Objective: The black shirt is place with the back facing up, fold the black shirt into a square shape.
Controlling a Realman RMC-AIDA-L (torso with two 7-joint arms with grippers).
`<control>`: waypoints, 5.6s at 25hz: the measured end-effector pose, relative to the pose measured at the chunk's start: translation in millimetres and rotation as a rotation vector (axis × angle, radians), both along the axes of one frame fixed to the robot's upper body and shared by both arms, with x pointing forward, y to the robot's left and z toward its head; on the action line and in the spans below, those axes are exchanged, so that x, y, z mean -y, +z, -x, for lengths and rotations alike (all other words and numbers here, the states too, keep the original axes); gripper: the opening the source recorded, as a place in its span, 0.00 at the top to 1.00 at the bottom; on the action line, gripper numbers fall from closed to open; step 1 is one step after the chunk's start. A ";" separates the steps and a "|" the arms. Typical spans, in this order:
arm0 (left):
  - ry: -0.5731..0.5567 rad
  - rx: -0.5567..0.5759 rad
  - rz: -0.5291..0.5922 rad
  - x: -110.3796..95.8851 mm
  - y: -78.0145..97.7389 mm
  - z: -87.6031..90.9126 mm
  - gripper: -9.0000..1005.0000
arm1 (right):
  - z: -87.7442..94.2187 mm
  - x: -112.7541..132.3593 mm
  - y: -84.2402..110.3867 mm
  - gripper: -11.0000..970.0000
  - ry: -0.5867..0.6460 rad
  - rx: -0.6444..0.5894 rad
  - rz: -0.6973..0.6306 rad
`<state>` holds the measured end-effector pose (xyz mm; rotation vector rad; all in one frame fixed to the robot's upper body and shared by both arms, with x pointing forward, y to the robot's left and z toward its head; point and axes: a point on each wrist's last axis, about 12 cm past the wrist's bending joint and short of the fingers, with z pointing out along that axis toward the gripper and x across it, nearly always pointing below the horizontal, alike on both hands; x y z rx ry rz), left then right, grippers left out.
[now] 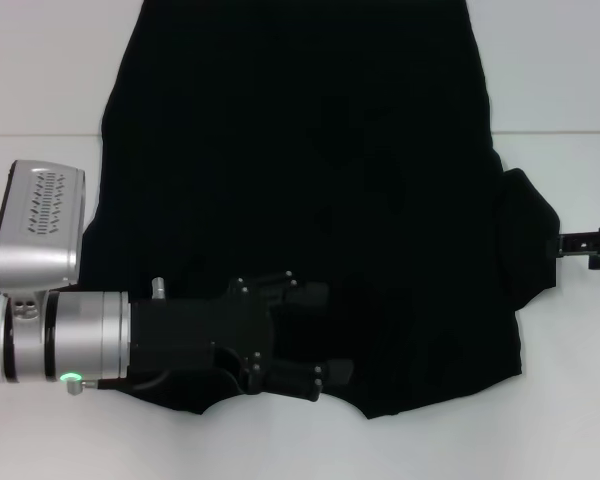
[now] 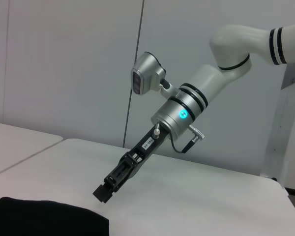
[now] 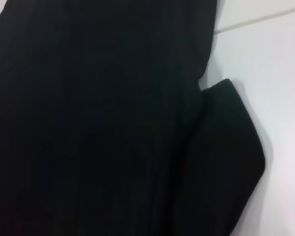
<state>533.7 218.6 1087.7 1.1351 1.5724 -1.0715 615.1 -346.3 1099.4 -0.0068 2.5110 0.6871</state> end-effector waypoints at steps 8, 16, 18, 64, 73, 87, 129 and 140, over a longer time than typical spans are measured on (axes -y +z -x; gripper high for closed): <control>-0.012 -0.002 -0.021 0.4 -1.1 -0.3 0.05 | -1.7 -11.9 -13.3 0.09 -0.012 0.011 0.014; -0.002 0.003 -0.021 -0.5 -0.1 -2.2 0.05 | -6.1 -22.3 -19.9 0.31 -0.013 0.029 0.042; 0.000 0.003 -0.021 -0.6 -0.1 -2.4 0.05 | -6.6 -23.6 -21.0 0.39 -0.015 0.033 0.046; 0.011 -0.050 -0.013 -3.7 -1.3 0.0 0.05 | -3.7 19.8 -20.1 0.99 -0.210 0.216 0.042; 0.014 -0.060 -0.010 -3.7 -1.8 0.6 0.05 | -3.9 9.4 -21.1 0.99 -0.180 0.210 0.018; 0.014 -0.069 -0.012 -3.5 0.8 -2.2 0.06 | -26.1 -51.3 -1.9 0.99 0.034 0.235 -0.034; 0.372 -0.256 -0.006 -88.4 2.6 2.3 0.05 | -4.1 -113.5 12.2 0.37 0.385 0.341 -0.261; 0.636 -0.204 -0.228 -156.2 -5.4 29.6 0.05 | -3.3 -139.0 1.1 0.25 0.401 0.373 -0.256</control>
